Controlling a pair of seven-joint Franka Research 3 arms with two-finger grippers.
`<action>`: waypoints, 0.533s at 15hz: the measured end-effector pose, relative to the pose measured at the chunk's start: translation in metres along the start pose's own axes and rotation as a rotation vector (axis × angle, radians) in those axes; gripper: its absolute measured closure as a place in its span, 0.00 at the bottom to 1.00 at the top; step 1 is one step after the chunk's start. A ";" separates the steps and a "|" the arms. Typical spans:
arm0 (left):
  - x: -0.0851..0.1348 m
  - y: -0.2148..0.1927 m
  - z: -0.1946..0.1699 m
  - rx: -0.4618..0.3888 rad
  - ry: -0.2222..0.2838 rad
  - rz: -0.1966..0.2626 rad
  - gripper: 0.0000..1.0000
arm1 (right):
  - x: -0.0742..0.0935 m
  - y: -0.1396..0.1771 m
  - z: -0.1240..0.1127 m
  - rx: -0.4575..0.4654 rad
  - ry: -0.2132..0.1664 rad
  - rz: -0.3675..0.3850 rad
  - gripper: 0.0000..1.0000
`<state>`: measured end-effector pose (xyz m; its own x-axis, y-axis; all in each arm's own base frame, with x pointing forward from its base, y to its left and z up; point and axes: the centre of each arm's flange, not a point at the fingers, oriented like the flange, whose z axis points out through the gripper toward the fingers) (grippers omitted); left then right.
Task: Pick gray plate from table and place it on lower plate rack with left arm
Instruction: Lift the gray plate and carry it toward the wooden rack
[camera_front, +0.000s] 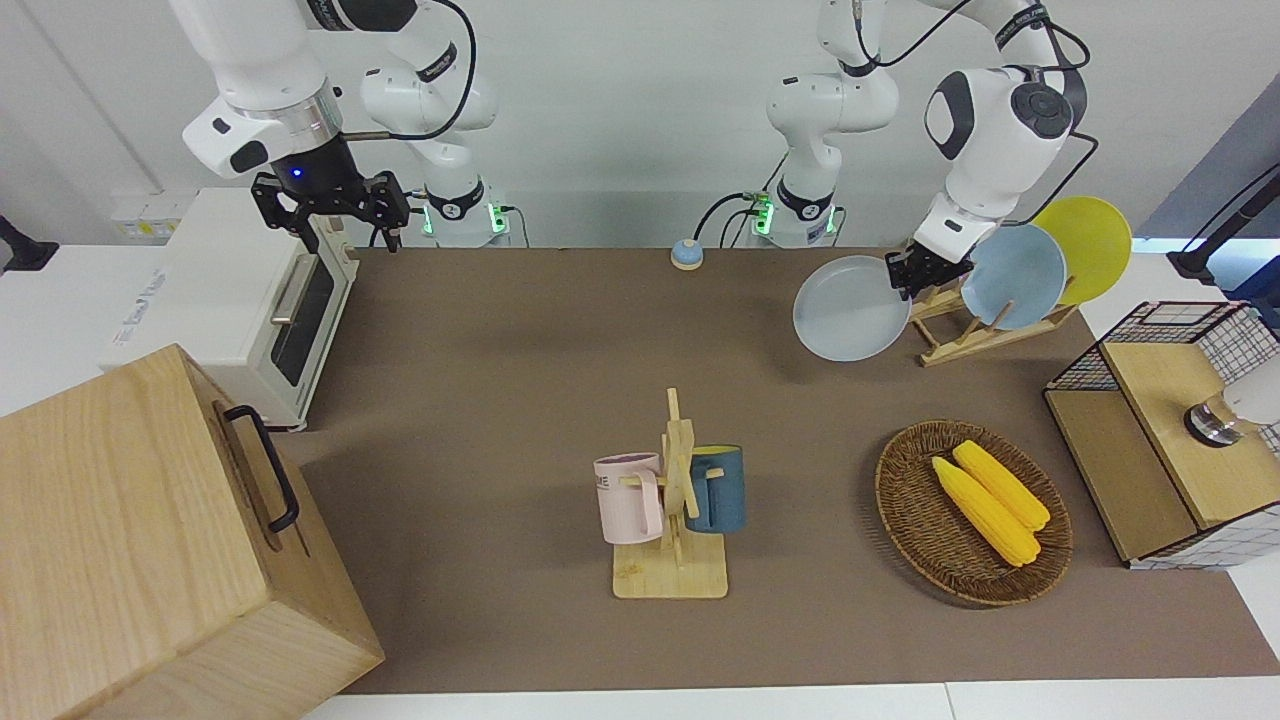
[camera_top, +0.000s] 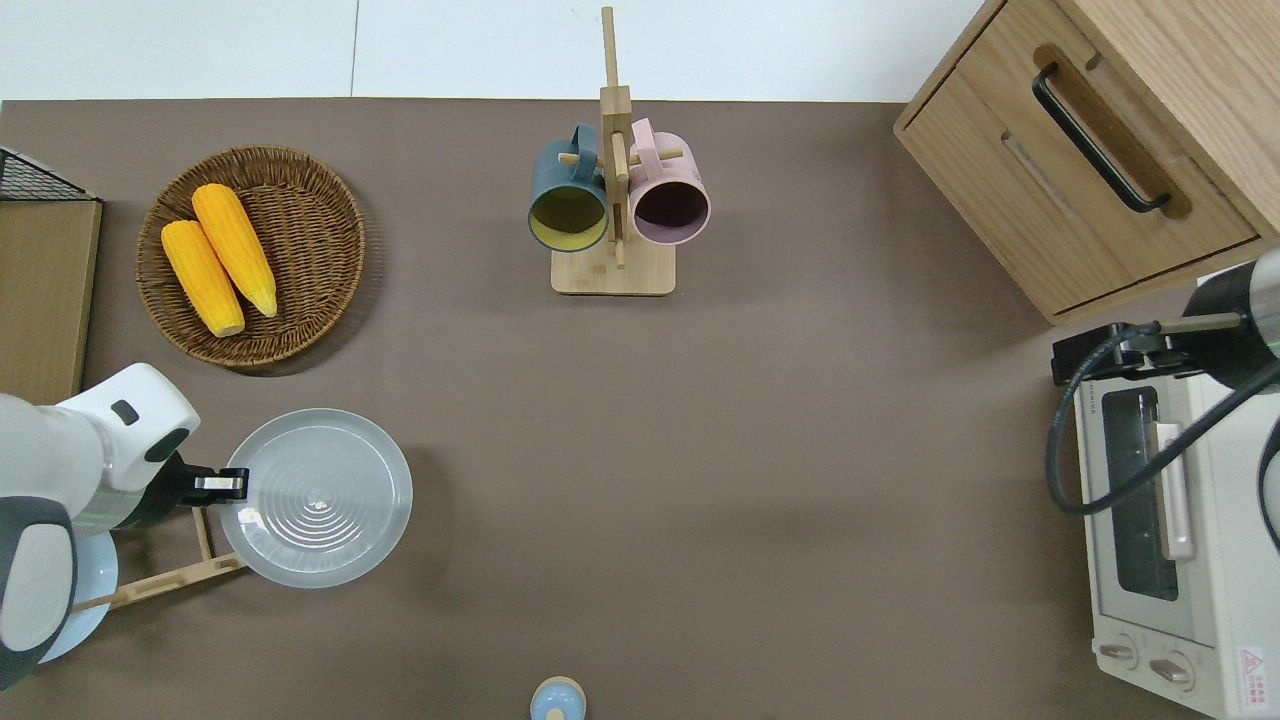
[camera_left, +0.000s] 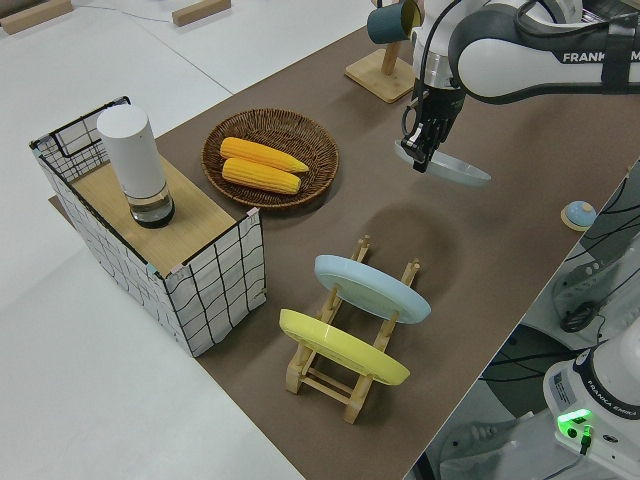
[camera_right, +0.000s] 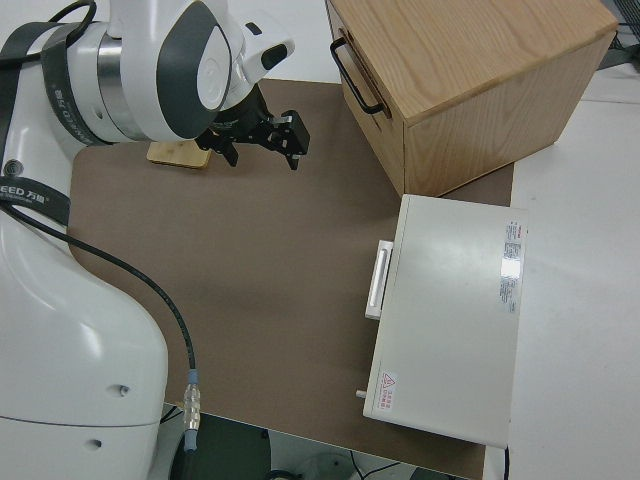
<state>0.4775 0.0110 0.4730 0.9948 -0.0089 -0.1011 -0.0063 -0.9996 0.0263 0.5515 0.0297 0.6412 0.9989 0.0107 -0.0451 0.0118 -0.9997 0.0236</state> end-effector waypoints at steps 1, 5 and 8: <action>0.000 -0.001 -0.008 -0.002 -0.008 -0.001 0.95 | 0.000 0.000 0.000 0.000 0.000 0.000 0.01; -0.003 0.000 -0.054 -0.003 -0.028 -0.003 0.95 | 0.000 0.000 0.000 0.000 0.000 0.000 0.01; -0.006 -0.004 -0.083 0.032 -0.032 -0.001 0.95 | 0.000 0.000 0.000 0.000 0.000 0.000 0.01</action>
<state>0.4795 0.0174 0.5557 0.9911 -0.0083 -0.1331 -0.0092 -0.9999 -0.0058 0.5515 0.0297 0.6412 0.9989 0.0107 -0.0451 0.0118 -0.9997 0.0236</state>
